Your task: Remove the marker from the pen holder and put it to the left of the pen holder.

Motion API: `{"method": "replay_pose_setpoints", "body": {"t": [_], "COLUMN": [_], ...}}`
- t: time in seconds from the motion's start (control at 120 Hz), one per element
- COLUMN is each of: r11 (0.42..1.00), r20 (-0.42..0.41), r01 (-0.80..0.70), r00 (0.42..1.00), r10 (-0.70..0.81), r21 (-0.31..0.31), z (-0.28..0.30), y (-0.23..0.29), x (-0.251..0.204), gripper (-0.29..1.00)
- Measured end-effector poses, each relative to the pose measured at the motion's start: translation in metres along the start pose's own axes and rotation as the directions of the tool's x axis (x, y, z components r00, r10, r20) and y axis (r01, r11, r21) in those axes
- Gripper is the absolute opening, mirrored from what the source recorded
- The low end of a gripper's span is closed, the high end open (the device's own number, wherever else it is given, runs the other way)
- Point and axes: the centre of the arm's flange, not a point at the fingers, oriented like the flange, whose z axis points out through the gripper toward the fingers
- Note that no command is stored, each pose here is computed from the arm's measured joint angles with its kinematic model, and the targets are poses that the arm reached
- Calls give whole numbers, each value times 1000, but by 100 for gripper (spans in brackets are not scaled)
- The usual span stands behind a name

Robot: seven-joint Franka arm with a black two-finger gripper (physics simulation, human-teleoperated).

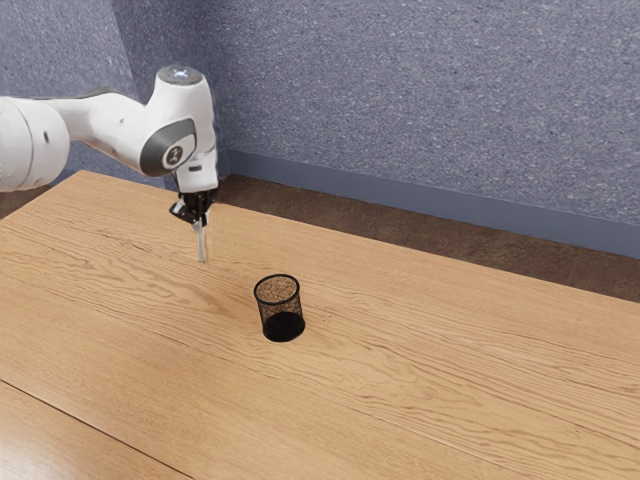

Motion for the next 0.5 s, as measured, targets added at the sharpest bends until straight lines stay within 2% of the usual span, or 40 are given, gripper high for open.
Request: {"method": "replay_pose_setpoints", "body": {"t": [0.183,0.3,0.4,0.5], "r11": [989,971,960,959], "r20": [109,159,176,197], "r01": [-39,-107,-128,-106], "r00": [994,985,981,979], "r10": [24,73,86,55], "r21": [141,212,248,263], "z": [23,35,47,54], "y": [-12,-18,-18,-12], "x": [-37,-36,-38,-61], "gripper": [-7,-7,-7,-7]}}
